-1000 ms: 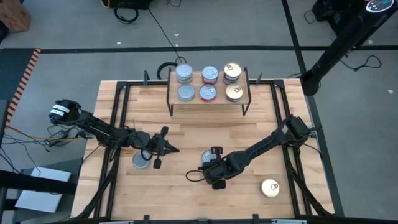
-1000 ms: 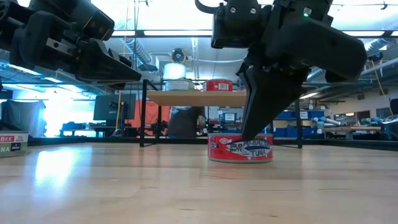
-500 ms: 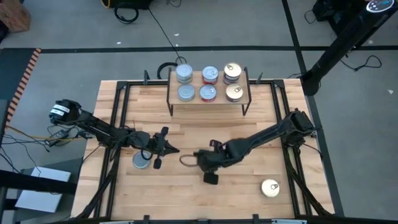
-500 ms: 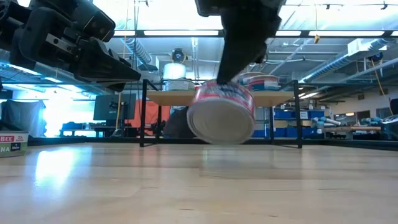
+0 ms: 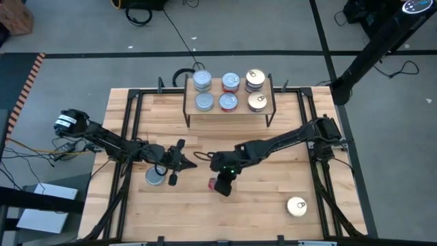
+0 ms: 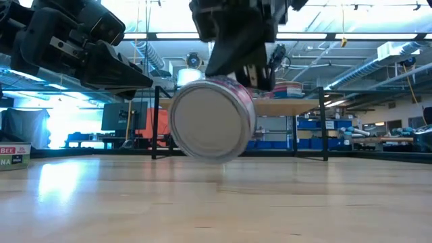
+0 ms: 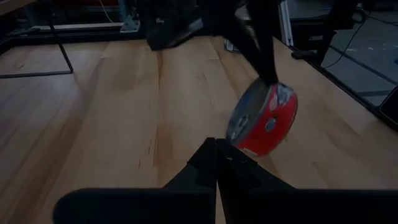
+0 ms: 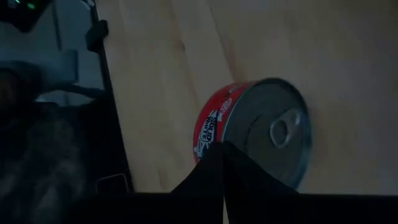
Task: Stack canned seafood by type on shelf
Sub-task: Stack the red tuna can on top of the red tuna can on the shelf
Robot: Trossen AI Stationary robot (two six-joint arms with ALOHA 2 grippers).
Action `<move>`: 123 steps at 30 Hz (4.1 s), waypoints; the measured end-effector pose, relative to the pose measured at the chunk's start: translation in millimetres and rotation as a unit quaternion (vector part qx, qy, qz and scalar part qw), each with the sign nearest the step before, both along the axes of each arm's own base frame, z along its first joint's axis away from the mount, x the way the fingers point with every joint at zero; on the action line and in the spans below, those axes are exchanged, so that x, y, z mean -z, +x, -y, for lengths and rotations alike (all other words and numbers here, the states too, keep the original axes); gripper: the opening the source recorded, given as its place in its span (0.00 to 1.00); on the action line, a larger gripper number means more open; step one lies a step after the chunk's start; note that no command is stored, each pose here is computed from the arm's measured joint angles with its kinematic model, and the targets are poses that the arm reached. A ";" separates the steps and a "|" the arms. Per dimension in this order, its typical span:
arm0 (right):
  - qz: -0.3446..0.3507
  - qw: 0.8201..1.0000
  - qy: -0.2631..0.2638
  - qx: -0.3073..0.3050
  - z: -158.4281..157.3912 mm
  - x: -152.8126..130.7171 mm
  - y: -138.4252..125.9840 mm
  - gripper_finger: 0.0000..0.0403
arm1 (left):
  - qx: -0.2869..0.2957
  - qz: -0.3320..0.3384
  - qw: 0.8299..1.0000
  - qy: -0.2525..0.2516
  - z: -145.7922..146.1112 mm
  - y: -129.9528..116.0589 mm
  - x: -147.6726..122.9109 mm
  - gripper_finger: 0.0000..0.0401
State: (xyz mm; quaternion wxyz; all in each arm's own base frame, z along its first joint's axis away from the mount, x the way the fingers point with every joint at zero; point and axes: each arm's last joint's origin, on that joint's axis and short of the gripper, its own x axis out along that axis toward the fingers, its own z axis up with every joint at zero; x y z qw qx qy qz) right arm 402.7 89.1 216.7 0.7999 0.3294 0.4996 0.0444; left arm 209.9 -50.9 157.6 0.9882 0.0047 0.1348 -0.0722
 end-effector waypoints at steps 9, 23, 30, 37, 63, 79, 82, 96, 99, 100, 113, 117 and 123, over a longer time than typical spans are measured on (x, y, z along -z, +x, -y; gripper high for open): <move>-0.017 0.998 0.055 0.021 15.7 32.6 -7.5 0.01 | -0.002 -0.002 1.000 -0.008 0.0 0.0 0.1 0.02; 0.027 0.987 0.156 -0.004 18.2 23.7 2.0 0.01 | -0.003 -0.001 1.000 -0.009 0.0 0.0 0.0 0.02; 0.008 0.986 0.167 0.012 28.8 27.5 0.5 0.01 | -0.003 -0.002 1.000 -0.011 0.0 0.0 0.0 0.02; -0.024 0.982 0.186 0.023 34.7 40.5 -6.7 0.01 | -0.003 -0.002 1.000 -0.011 0.0 0.0 0.0 0.02; 0.049 0.978 -0.202 -0.001 -47.1 -28.7 -15.9 0.64 | -0.003 0.003 1.000 -0.010 0.1 0.3 -0.9 0.02; 0.007 0.973 -0.232 0.005 -56.4 5.0 -9.2 0.65 | -0.002 0.006 1.000 -0.009 0.1 0.5 -1.5 0.02; 0.003 0.973 -0.230 -0.003 -60.0 9.4 -7.5 0.65 | -0.003 0.004 1.000 -0.009 0.0 0.4 -1.2 0.02; -0.036 0.967 -0.252 -0.031 -59.5 23.4 -10.0 0.52 | -0.003 0.003 1.000 -0.009 0.0 0.3 -0.9 0.02; -0.031 0.964 -0.260 -0.046 -59.3 23.3 -9.8 0.45 | -0.003 0.003 1.000 -0.009 0.0 0.3 -0.9 0.02; -0.029 0.963 -0.263 -0.052 -59.3 23.3 -9.7 0.42 | -0.003 0.003 1.000 -0.009 0.0 0.3 -0.9 0.02; -0.040 0.878 -0.467 -0.101 -48.9 -38.9 -9.3 0.37 | -0.003 0.002 1.000 -0.009 0.0 0.3 -0.8 0.02; -0.063 0.784 -0.611 -0.089 -30.5 -69.8 -11.4 0.37 | -0.003 0.002 1.000 -0.010 0.0 0.2 -0.7 0.02; -0.125 0.664 -0.730 -0.102 16.9 -86.6 -2.3 0.37 | -0.003 0.002 1.000 -0.009 0.0 0.2 -0.7 0.02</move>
